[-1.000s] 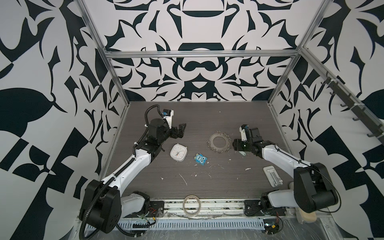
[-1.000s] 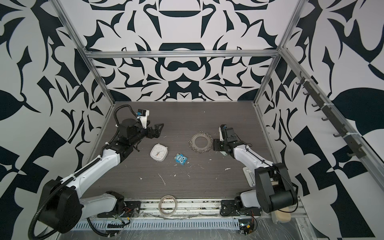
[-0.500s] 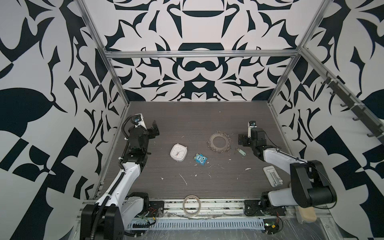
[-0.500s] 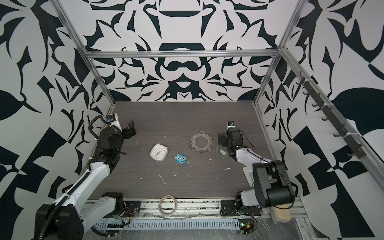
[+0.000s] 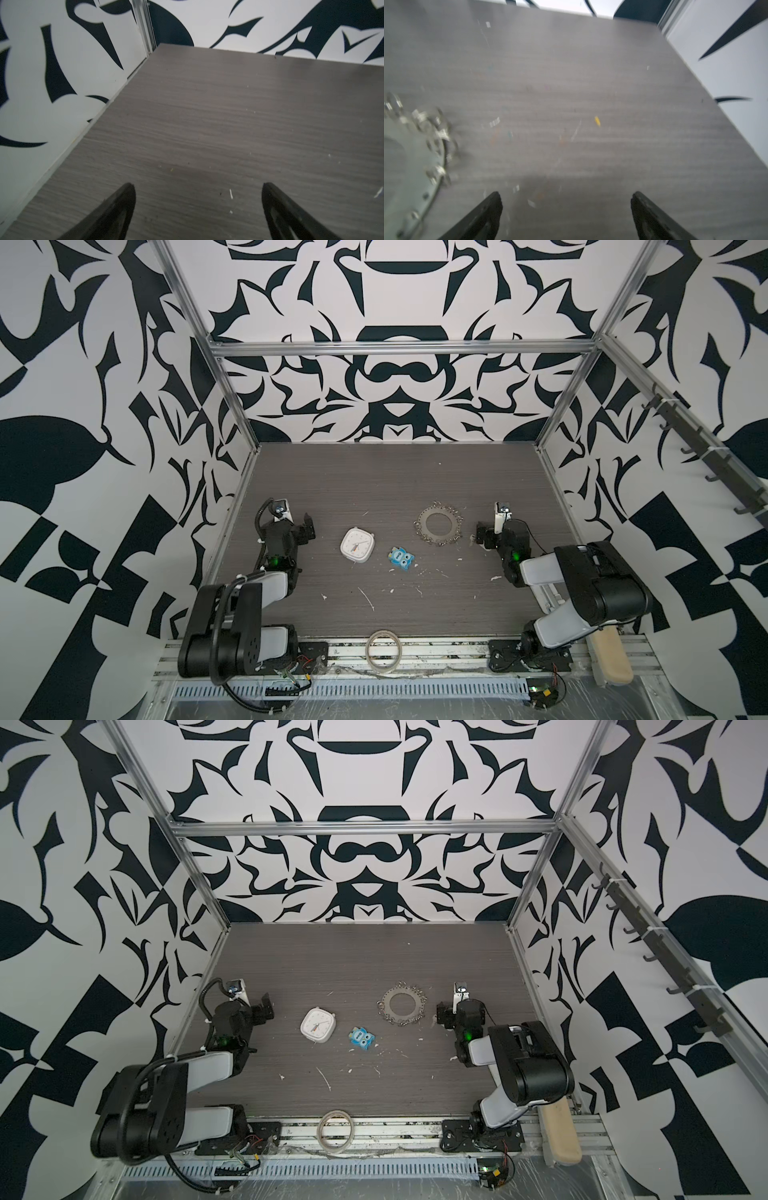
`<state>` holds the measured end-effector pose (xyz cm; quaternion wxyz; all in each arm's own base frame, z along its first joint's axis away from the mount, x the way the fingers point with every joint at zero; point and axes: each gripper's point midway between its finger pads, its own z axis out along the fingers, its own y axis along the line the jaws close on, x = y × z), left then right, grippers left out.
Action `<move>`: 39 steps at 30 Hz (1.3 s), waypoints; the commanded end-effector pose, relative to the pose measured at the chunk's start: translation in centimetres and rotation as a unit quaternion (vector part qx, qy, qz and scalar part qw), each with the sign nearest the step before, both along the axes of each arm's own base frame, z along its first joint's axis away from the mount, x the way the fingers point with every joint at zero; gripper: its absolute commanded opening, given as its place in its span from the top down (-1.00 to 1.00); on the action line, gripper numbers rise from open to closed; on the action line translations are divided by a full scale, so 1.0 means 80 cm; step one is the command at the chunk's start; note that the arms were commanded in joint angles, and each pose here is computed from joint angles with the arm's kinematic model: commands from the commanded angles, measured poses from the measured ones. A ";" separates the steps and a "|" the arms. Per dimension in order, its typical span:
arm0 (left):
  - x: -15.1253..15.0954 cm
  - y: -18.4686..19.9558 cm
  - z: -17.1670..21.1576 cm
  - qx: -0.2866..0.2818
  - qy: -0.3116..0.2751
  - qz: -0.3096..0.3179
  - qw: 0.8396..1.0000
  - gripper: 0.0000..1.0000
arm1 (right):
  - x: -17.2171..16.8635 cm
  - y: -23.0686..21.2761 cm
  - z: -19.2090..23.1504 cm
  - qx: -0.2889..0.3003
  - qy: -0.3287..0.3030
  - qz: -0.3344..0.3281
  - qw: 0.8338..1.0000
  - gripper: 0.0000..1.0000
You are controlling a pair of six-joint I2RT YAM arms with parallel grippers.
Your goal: Remove the keys from the keyring
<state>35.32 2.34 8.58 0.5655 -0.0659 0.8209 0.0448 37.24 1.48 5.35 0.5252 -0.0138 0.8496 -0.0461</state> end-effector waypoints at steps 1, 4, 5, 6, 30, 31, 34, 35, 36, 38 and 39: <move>0.012 0.001 0.038 0.004 -0.100 0.000 0.995 -0.98 | 0.017 0.000 0.033 0.003 -0.046 0.001 0.999 -1.00; 0.015 0.007 0.028 0.015 -0.119 0.013 0.993 -0.98 | 0.017 0.000 0.034 0.003 -0.046 0.000 0.999 -1.00; 0.016 0.010 0.027 0.015 -0.116 0.020 0.993 -0.98 | 0.017 0.000 0.034 0.003 -0.046 -0.001 0.999 -1.00; 0.017 0.011 0.026 0.008 -0.103 0.024 0.994 -0.98 | 0.017 0.000 0.033 0.003 -0.046 0.000 0.999 -1.00; 0.041 0.035 0.013 0.009 -0.038 0.084 0.996 -0.98 | 0.017 -0.001 0.033 0.002 -0.045 -0.004 0.999 -1.00; 0.041 0.035 0.013 0.009 -0.038 0.084 0.996 -0.98 | 0.017 -0.002 0.033 0.002 -0.045 -0.004 0.999 -1.00; 0.041 0.035 0.013 0.009 -0.038 0.084 0.996 -0.98 | 0.017 -0.001 0.033 0.002 -0.045 -0.003 0.999 -1.00; 0.041 0.034 0.013 0.009 -0.038 0.084 0.996 -0.98 | 0.017 -0.001 0.033 0.002 -0.045 -0.004 0.999 -1.00; 0.042 0.035 0.013 0.009 -0.039 0.084 0.996 -0.98 | 0.017 -0.001 0.033 0.002 -0.045 -0.003 0.999 -1.00; 0.041 0.035 0.012 0.009 -0.038 0.084 0.996 -0.98 | 0.017 -0.001 0.033 0.002 -0.045 -0.004 0.999 -1.00; 0.041 0.034 0.013 0.009 -0.038 0.084 0.996 -0.98 | 0.017 -0.002 0.033 0.002 -0.045 -0.004 0.999 -1.00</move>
